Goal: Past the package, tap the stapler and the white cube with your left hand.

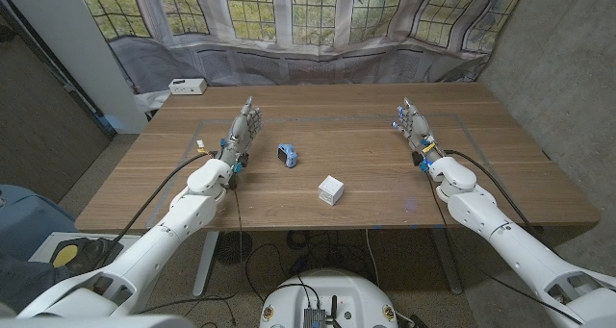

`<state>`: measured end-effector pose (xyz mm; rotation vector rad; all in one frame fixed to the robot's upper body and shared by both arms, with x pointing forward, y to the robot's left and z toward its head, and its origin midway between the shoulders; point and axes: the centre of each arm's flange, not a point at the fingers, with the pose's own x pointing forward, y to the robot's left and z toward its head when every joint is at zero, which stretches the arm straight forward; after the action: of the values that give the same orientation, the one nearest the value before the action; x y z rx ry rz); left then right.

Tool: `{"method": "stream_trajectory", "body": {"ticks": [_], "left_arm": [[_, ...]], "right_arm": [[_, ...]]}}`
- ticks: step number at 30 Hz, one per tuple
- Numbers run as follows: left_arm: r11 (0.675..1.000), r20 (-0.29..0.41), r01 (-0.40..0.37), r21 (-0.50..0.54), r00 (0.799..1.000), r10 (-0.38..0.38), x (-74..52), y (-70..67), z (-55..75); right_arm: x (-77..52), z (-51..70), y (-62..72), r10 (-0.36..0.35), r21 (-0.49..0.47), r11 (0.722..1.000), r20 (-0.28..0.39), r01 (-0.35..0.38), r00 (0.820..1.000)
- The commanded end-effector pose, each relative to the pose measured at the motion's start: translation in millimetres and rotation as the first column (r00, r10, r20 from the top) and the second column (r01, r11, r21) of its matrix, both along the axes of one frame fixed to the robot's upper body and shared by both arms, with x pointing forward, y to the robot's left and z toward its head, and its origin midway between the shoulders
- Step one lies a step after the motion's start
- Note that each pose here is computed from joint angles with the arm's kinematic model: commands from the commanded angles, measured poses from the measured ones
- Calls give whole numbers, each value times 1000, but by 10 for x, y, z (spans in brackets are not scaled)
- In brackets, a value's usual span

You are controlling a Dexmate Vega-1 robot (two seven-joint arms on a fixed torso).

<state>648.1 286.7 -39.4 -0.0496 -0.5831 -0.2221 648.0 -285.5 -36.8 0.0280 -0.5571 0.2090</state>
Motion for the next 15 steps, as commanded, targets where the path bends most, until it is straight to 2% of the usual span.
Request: {"method": "stream_trajectory", "body": {"ticks": [1, 10, 15], "left_arm": [[1000, 8, 12, -7, 1000, -12, -108, 0, -78], [1000, 43, -5, 26, 999, 3, -249, 17, 23], [999, 49, -6, 52, 999, 3, -287, 29, 60]], "right_arm": [[-136, -69, 142, 15, -25, 1000, -9, -15, 1000], [-179, -73, 149, 14, -24, 1000, 9, -13, 1000], [-213, -93, 135, 10, -18, 1000, 13, -10, 1000]]}}
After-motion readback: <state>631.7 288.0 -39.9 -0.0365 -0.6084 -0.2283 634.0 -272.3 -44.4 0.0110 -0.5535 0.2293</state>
